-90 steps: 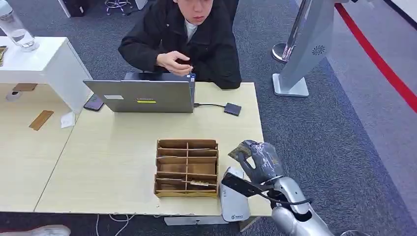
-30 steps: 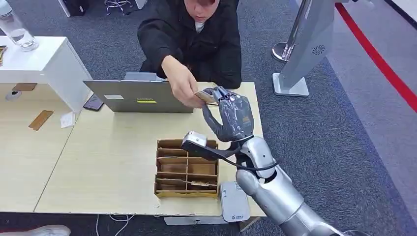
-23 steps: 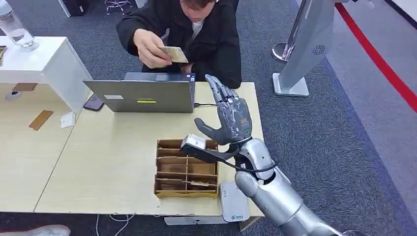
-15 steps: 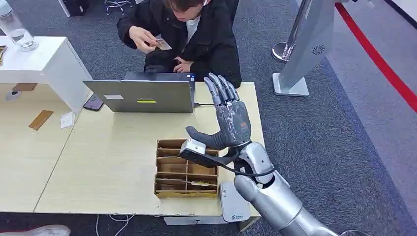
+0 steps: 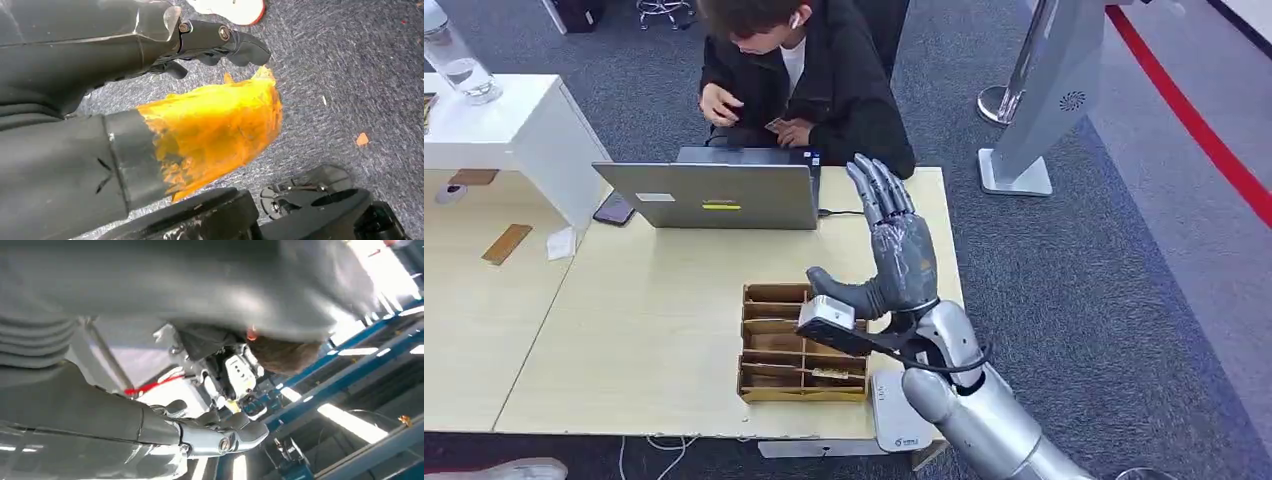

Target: Pass the card to the sensor for recognition and then transmit it.

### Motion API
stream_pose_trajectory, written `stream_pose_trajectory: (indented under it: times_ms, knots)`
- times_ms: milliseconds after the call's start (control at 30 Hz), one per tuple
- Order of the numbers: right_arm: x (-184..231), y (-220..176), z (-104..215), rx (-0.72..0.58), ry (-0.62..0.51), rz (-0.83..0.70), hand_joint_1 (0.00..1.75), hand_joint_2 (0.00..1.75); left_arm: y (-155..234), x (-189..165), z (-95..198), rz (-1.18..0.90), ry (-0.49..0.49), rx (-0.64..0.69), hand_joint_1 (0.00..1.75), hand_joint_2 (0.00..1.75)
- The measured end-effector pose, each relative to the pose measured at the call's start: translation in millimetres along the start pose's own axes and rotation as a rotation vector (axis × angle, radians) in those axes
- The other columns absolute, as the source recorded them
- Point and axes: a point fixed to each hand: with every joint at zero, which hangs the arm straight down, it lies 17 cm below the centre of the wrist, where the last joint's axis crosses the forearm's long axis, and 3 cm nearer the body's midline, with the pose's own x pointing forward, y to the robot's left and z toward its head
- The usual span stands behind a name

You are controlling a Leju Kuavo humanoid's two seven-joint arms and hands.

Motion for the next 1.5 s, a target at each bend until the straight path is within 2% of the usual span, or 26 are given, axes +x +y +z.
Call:
stream_pose_trajectory:
  times_ms: [167,467,733,933,1167,1500]
  knots:
    - [3,-10,14,-0.029,0.008,-0.06,0.0,0.0,0,0,0,0.005,0.001,0.003,0.0,0.0]
    - [6,-18,18,-0.046,0.003,-0.084,0.0,0.0,0,0,0,0.008,0.001,0.005,0.0,0.0]
    - [11,-36,52,-0.089,0.027,-0.472,0.0,0.0,2,0,0,0.033,-0.001,0.012,0.0,0.0]
    - [-5,-48,81,-0.126,0.096,-0.668,0.0,0.0,3,0,0,0.045,-0.001,0.021,0.0,0.0]
    - [-8,-35,118,-0.073,0.126,-0.616,0.0,0.0,4,-1,0,0.064,0.001,0.026,0.0,0.0]
    - [-5,-26,131,-0.046,0.142,-0.591,0.0,0.0,5,-1,0,0.072,0.005,0.029,0.0,0.0]
